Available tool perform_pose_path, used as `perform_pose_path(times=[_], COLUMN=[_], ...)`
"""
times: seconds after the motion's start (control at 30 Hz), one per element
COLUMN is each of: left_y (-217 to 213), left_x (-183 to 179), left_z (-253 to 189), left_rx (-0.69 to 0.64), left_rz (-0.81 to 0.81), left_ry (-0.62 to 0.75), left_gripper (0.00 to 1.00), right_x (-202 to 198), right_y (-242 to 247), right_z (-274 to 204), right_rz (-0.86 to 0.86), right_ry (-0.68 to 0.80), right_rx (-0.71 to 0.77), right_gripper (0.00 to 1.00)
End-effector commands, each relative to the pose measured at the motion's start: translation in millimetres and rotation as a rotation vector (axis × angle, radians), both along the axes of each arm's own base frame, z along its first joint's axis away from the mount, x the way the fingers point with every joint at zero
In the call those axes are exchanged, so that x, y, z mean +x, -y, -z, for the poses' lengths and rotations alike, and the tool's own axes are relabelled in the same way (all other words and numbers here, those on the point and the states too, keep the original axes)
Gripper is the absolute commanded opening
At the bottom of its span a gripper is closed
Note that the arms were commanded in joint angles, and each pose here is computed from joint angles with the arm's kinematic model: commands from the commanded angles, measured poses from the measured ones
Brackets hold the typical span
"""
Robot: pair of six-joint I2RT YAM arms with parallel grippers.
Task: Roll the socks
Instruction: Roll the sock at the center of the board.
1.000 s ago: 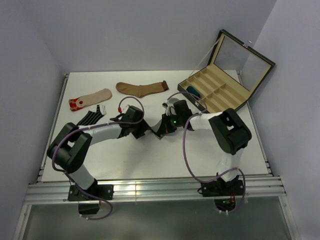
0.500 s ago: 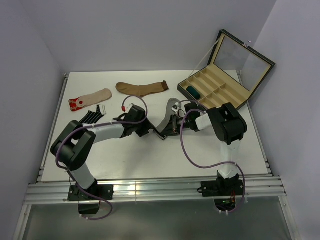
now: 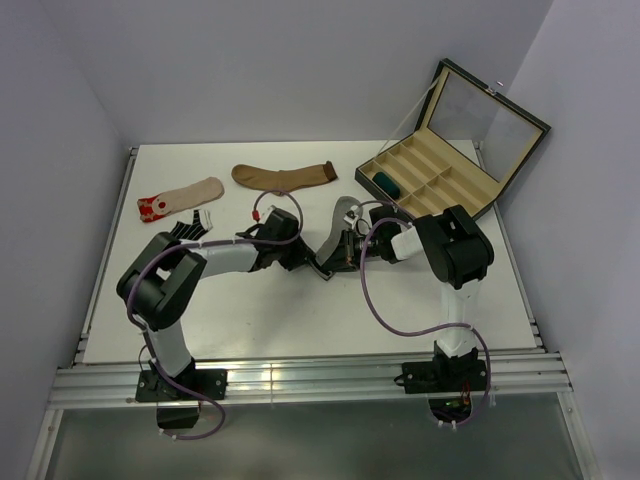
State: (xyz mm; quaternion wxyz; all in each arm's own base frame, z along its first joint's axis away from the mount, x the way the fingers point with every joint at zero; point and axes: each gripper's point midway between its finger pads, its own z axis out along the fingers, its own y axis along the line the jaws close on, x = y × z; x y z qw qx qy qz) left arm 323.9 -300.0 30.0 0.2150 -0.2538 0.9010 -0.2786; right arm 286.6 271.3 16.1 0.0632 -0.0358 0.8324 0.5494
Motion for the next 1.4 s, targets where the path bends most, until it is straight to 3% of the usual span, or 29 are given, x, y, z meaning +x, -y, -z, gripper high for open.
perform_pose_path(times=[0.0,0.13,0.23,0.27,0.37,0.47,0.57,0.77,1.23,1.37], left_y=[5.2,0.7,-1.9,-7.3,-12.3,-18.5,-24.7,-28.2,-19.3,-17.0], left_x=[-7.3,-13.8,-16.5,-12.8,-14.0,-5.4,2.2,3.9,1.2,1.3], left_z=[14.2,23.5,27.3,28.4,29.7,25.3,18.3,13.3,13.0,13.8], left_rx=[0.021,0.047,0.082,0.119,0.169,0.235,0.294,0.332,0.281,0.268], left_rz=[0.036,0.031,0.048,0.038,0.057,0.071,0.089,0.11,0.117,0.116], left_ry=[-0.042,-0.08,-0.105,-0.098,-0.105,-0.082,-0.061,-0.055,-0.071,-0.079], left_gripper=[0.38,0.19,0.04,0.0,0.0,0.0,0.0,0.0,0.0,0.0], right_x=[-7.8,-5.6,-0.8,2.9,8.4,20.3,26.1,14.6,-6.1,-10.3], right_y=[14.0,16.1,19.3,19.3,25.2,33.0,33.5,5.0,-29.1,-31.0], right_z=[34.6,28.3,17.9,7.0,0.8,-14.3,-34.3,-54.1,-14.2,-3.1], right_rz=[0.051,0.057,0.064,0.061,0.096,0.136,0.154,0.111,-0.081,-0.113], right_ry=[-0.066,-0.033,0.045,0.106,0.194,0.357,0.552,0.797,0.905,0.913], right_rx=[-0.133,-0.154,-0.203,-0.215,-0.324,-0.468,-0.586,-0.662,-0.793,-0.84], right_gripper=[0.01,0.06,0.2,0.29,0.39,0.42,0.43,0.46,0.45,0.33])
